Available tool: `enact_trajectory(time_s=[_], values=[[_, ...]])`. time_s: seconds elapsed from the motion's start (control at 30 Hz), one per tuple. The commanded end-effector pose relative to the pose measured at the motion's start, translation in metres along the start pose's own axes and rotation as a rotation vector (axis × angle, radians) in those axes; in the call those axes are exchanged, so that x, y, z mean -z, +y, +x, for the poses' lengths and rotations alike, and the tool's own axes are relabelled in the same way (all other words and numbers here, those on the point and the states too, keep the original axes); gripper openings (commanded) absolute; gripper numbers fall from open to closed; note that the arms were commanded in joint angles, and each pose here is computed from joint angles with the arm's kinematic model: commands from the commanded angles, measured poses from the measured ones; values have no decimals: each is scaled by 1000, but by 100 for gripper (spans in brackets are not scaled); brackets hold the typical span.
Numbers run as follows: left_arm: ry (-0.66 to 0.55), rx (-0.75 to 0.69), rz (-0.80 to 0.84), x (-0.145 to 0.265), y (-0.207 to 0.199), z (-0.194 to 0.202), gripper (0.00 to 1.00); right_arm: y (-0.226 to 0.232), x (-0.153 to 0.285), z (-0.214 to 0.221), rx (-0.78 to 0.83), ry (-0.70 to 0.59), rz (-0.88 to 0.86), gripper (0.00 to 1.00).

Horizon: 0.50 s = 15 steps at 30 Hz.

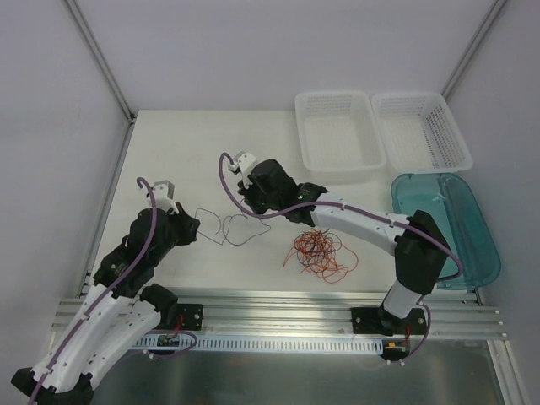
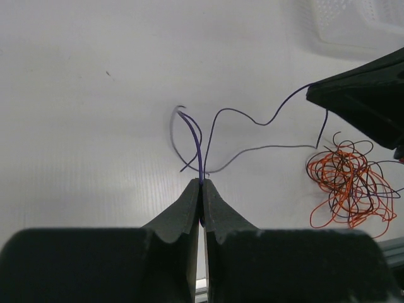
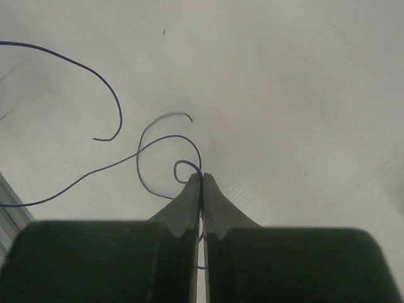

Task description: Untangle the cables

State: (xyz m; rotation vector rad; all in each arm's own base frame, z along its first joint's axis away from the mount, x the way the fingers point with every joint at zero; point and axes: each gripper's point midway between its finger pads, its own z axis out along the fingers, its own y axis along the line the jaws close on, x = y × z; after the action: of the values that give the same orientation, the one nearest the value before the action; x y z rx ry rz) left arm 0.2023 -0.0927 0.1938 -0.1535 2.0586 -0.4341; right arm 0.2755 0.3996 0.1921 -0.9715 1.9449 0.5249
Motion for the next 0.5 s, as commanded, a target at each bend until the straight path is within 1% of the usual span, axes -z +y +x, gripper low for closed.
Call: enact_trajectory(time_s=[0.0, 0.13, 0.17, 0.23, 0.33, 0.37, 0.4, 0.47], values=[[50, 37, -14, -9, 1, 12, 2, 10, -5, -17, -85, -48, -30, 1], [127, 69, -15, -26, 0, 35, 2, 18, -23, 5, -123, 12, -56, 1], [134, 84, -17, -29, -1, 37, 3, 25, -25, 8, -141, 23, -92, 1], [155, 97, -22, -38, -1, 44, 7, 29, -34, 22, -162, 58, -106, 1], [185, 118, -20, -47, -3, 52, 25, 31, -41, 41, -197, 98, -105, 1], [199, 119, -13, -48, -5, 55, 39, 31, -42, 44, -206, 103, -105, 1], [207, 112, -11, -48, -6, 56, 45, 34, -43, 48, -219, 111, -112, 1], [201, 88, 2, -46, -7, 51, 60, 35, -46, 58, -232, 134, -114, 1]])
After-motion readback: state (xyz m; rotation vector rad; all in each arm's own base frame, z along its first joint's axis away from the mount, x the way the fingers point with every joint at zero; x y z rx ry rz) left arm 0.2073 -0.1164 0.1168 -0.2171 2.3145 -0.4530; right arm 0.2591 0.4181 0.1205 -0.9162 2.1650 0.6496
